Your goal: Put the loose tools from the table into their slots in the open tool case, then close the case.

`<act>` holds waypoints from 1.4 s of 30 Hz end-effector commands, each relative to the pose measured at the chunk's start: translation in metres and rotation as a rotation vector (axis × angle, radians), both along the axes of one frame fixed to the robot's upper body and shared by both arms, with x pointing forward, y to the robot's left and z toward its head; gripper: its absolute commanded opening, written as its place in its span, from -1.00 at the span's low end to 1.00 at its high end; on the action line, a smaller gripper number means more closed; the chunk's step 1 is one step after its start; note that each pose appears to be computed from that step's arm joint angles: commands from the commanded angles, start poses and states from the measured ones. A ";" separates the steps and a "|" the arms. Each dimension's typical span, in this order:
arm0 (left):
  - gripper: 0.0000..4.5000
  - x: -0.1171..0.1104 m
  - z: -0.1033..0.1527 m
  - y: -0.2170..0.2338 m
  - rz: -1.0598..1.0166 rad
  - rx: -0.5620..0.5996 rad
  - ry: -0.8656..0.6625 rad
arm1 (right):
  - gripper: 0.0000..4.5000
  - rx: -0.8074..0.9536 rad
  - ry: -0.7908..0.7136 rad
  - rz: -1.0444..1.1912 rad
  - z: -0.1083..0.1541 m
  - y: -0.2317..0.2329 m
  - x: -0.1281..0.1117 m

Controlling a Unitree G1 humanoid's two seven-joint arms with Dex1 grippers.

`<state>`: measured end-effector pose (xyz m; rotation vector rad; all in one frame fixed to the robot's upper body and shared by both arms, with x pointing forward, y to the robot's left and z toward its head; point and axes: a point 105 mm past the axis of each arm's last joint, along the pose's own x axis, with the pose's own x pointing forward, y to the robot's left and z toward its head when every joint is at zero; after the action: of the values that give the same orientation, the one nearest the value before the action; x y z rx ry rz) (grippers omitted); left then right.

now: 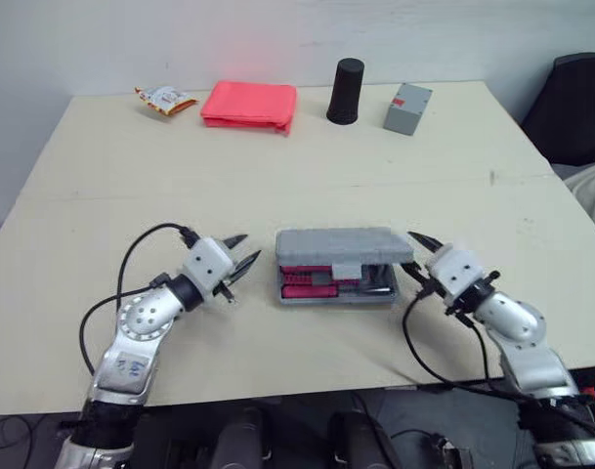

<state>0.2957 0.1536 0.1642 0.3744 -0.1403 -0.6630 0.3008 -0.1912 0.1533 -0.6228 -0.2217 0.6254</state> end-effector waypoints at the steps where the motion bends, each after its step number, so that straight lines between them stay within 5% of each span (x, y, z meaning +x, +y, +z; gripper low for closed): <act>1: 0.69 -0.045 0.022 0.016 -0.123 -0.151 0.208 | 0.65 0.051 0.199 0.200 0.036 0.005 -0.050; 2: 0.86 -0.052 0.024 0.019 -0.139 -0.162 0.248 | 0.65 0.070 0.296 0.229 0.035 0.004 -0.060; 6: 0.86 -0.045 0.022 0.028 -0.133 -0.132 0.331 | 0.65 0.079 0.623 0.331 0.011 0.011 -0.092; 12: 0.86 0.015 0.015 0.011 -0.105 -0.069 0.336 | 0.65 0.006 0.724 0.260 -0.017 0.018 -0.087; 15: 0.47 0.042 0.014 0.000 -0.114 -0.030 0.320 | 0.26 -0.004 0.722 0.229 -0.023 0.023 -0.078; 21: -0.82 0.101 0.005 -0.038 -0.175 0.106 0.314 | -1.00 -0.061 0.729 0.167 -0.038 0.033 -0.061; 22: -0.98 0.108 0.001 -0.046 -0.198 0.129 0.324 | -1.00 -0.071 0.717 0.143 -0.040 0.032 -0.056; 28: -0.98 0.112 -0.022 -0.080 -0.383 0.259 0.388 | -1.00 -0.076 0.666 0.042 -0.044 0.029 -0.032; 33: -0.98 0.084 -0.030 -0.089 -0.638 0.309 0.449 | -1.00 -0.022 0.546 -0.088 -0.031 0.017 -0.008; 38: -0.98 0.073 -0.015 -0.087 -0.710 0.317 0.398 | -1.00 -0.017 0.515 -0.181 -0.030 -0.003 -0.006; 42: -0.98 0.076 0.025 -0.097 -0.702 0.200 0.345 | -1.00 0.051 0.546 -0.169 -0.021 -0.011 -0.023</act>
<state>0.3726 0.0693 0.1502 0.4172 0.2566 -1.4105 0.2822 -0.2030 0.1121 -0.4049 0.3804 0.5903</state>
